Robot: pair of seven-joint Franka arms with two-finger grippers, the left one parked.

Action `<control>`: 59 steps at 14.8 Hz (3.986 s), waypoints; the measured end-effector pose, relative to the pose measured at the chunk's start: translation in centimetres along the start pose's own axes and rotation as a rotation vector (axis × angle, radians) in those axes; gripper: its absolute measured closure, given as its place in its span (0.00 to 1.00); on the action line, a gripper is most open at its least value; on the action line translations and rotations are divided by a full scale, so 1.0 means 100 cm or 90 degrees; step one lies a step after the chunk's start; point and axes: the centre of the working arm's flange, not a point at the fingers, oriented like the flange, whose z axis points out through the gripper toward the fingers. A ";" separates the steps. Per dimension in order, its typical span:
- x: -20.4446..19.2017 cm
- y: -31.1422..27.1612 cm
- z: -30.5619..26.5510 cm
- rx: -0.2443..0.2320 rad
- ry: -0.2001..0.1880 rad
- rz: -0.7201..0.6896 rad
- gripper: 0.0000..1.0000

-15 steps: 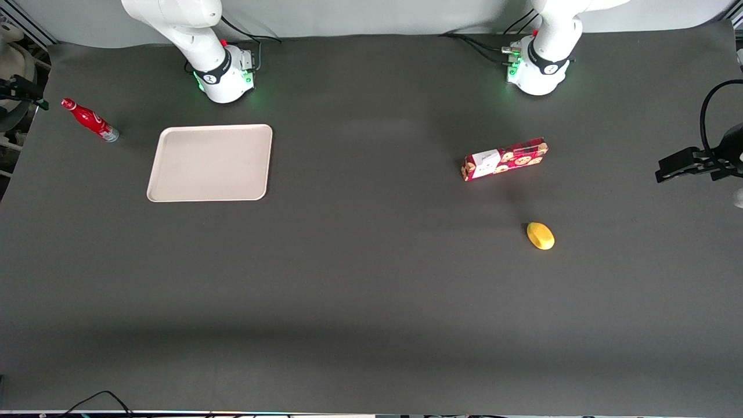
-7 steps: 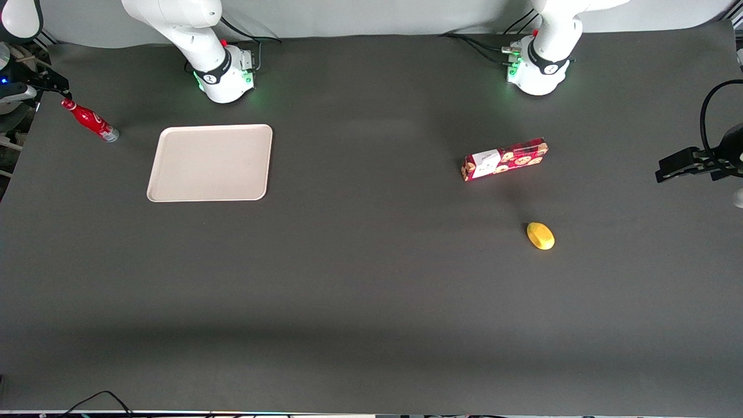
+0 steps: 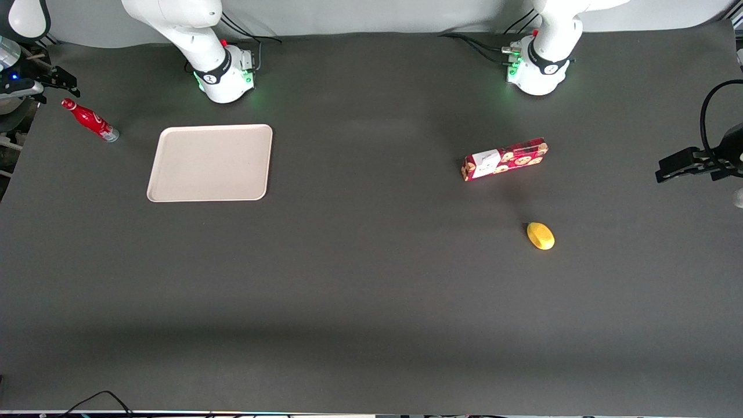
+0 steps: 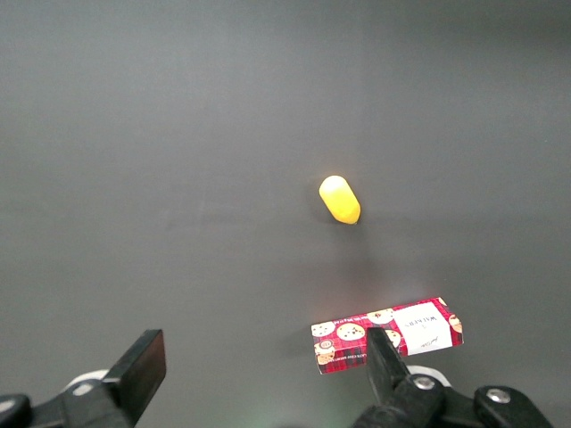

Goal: Place coke bottle on tray
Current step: 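Close the right gripper around the bottle's cap end, then lift the bottle and carry it toward the white tray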

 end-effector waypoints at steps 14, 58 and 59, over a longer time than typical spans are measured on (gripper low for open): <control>0.001 0.002 0.026 -0.002 0.022 -0.007 0.04; 0.235 -0.129 -0.334 -0.030 -0.044 -0.135 0.68; 0.259 -0.145 -0.337 -0.027 -0.045 -0.133 0.68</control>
